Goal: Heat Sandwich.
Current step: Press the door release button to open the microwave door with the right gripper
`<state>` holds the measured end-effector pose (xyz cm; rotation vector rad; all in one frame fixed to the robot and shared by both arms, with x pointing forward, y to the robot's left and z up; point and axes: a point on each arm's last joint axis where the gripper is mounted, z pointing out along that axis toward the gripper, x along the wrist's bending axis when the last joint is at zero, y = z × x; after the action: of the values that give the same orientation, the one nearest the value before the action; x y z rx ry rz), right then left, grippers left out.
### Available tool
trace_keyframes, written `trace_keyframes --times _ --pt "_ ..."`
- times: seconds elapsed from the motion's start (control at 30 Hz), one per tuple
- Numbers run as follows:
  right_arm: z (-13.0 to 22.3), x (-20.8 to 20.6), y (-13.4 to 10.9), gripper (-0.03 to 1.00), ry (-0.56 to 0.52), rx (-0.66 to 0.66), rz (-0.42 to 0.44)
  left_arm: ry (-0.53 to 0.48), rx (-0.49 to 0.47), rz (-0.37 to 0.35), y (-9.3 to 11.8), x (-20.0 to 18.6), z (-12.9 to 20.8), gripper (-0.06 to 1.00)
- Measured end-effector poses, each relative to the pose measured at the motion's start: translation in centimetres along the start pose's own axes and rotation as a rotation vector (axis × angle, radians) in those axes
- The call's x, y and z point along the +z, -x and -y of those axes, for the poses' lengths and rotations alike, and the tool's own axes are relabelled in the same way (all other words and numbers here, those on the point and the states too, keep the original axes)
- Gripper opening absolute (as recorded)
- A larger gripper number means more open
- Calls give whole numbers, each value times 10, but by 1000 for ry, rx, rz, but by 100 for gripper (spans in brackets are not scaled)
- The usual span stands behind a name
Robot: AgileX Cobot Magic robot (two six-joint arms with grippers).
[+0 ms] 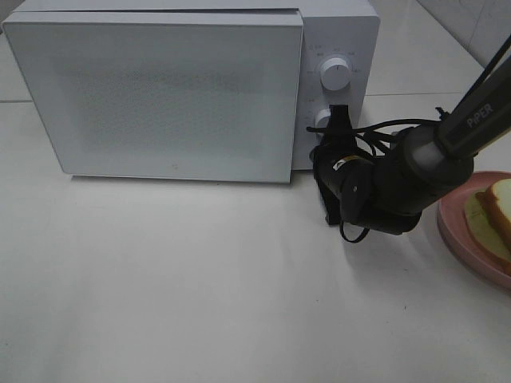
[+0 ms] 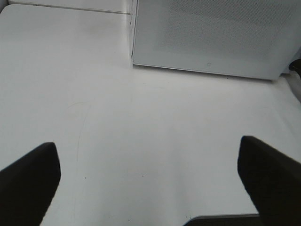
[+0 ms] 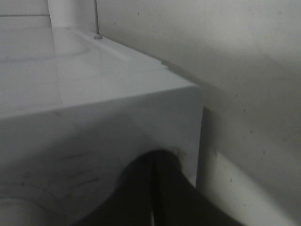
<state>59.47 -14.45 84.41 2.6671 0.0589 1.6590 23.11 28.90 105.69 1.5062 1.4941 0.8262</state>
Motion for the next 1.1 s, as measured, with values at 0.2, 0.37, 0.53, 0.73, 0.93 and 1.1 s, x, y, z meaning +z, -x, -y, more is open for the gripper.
trace_keyframes --times 0.2,0.37,0.53,0.73,0.93,1.1 --pt "3 4 -2 2 10 8 23 0 0 0 0 0 0 96" --pt "4 4 -2 2 12 1 29 0 0 0 0 0 0 96" --pt "5 5 -3 2 10 -2 37 0 0 0 0 0 0 96" --pt "6 5 -2 2 5 -3 47 0 0 0 0 0 0 96" --pt "6 2 -6 2 -4 9 63 0 0 0 0 0 0 96" --pt "4 -1 -8 2 -14 8 79 0 0 0 0 0 0 96"
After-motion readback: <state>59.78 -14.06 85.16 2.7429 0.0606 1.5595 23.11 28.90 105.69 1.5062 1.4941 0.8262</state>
